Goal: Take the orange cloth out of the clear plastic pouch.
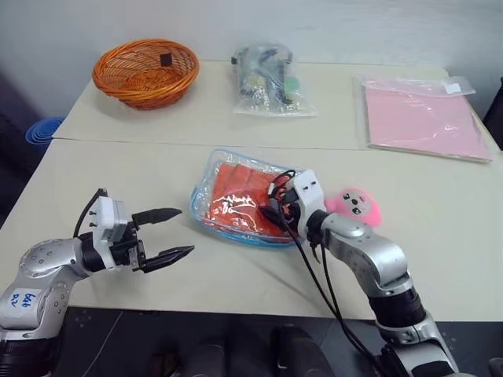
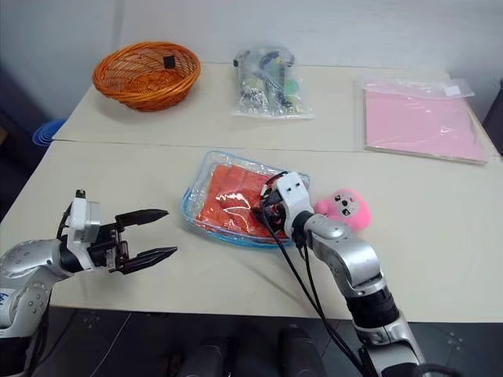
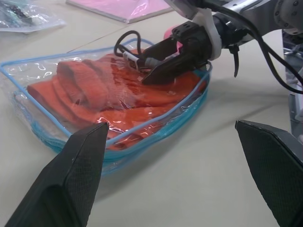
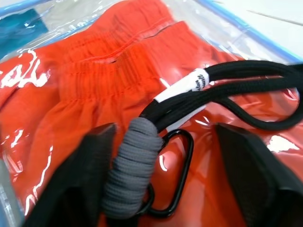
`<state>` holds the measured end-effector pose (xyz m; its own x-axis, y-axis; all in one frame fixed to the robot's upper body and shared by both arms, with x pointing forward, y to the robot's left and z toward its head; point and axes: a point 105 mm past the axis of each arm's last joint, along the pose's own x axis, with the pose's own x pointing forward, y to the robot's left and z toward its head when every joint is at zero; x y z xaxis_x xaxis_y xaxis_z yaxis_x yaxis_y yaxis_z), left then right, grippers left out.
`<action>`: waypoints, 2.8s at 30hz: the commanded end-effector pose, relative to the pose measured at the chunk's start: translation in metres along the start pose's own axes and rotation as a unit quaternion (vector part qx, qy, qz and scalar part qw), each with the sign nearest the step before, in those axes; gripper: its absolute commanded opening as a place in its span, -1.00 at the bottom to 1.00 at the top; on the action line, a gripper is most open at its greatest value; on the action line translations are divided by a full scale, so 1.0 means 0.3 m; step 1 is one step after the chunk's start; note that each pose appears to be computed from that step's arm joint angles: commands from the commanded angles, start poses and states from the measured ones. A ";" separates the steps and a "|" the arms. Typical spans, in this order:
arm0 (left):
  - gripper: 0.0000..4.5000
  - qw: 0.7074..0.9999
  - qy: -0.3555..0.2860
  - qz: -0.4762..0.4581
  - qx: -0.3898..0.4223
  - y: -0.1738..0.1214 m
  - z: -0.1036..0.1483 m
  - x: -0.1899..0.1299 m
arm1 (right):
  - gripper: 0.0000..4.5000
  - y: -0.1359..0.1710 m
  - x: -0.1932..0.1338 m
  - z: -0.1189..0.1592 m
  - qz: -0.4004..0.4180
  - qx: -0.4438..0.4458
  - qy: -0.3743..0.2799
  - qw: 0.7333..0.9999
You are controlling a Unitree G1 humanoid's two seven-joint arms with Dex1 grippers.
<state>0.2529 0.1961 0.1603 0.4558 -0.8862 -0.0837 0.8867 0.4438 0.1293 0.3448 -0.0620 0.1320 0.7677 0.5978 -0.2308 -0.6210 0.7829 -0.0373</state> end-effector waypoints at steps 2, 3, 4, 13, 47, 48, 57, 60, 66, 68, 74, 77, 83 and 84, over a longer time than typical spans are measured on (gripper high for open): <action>1.00 0.999 -0.017 -0.001 0.035 -0.011 0.041 0.013 | -0.20 0.009 -0.012 0.060 0.019 0.004 -0.045 0.999; 1.00 0.999 -0.020 -0.001 0.035 -0.011 0.043 0.017 | -0.36 0.007 -0.020 0.063 0.024 0.008 -0.050 0.998; 1.00 0.999 -0.022 -0.002 0.036 -0.010 0.044 0.020 | -0.51 0.002 -0.029 0.062 0.026 0.011 -0.053 0.998; 1.00 0.998 -0.029 -0.035 0.036 -0.012 0.040 0.074 | -0.94 -0.172 -0.354 0.207 -0.003 -0.023 -0.213 0.977; 1.00 0.979 0.044 -0.122 0.158 0.036 -0.011 0.165 | 0.99 -0.307 -0.987 -0.064 -0.024 -0.202 -0.007 0.979; 1.00 0.976 0.046 -0.129 0.167 0.030 -0.010 0.187 | 0.99 -0.261 -0.941 -0.071 -0.004 -0.204 -0.021 0.979; 1.00 0.934 0.117 -0.140 0.306 0.095 -0.048 0.268 | 0.99 -0.017 -0.802 -0.166 0.083 -0.192 -0.061 0.976; 1.00 0.931 0.131 -0.141 0.309 0.152 -0.042 0.219 | 0.99 -0.013 -0.823 -0.198 0.075 -0.192 -0.050 0.977; 1.00 0.921 0.161 -0.185 0.303 0.171 -0.095 0.245 | 0.99 -0.040 -0.840 -0.230 0.058 -0.189 -0.040 0.979; 0.82 0.929 0.155 -0.174 0.289 0.178 -0.102 0.275 | 1.00 -0.037 -0.837 -0.230 0.059 -0.189 -0.042 0.979; 0.09 0.925 0.166 -0.158 0.302 0.150 -0.171 0.312 | 1.00 -0.006 -0.825 -0.225 0.056 -0.183 -0.052 0.980; -0.30 0.927 0.148 -0.168 0.301 0.104 -0.182 0.338 | 1.00 0.007 -0.827 -0.235 0.050 -0.176 -0.051 0.982; -0.99 0.936 0.094 -0.206 0.268 -0.048 -0.156 0.455 | 1.00 0.011 -0.824 -0.234 0.037 -0.171 -0.056 0.983; -0.99 0.940 0.095 -0.201 0.258 -0.060 -0.153 0.469 | 1.00 0.012 -0.825 -0.233 0.036 -0.171 -0.056 0.983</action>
<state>0.3120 0.0821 0.1005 0.1650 -0.9029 -0.3968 0.8496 -0.0742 0.5221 0.1432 -0.2231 0.1132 0.7180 0.6767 -0.1631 -0.6861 0.6486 -0.3296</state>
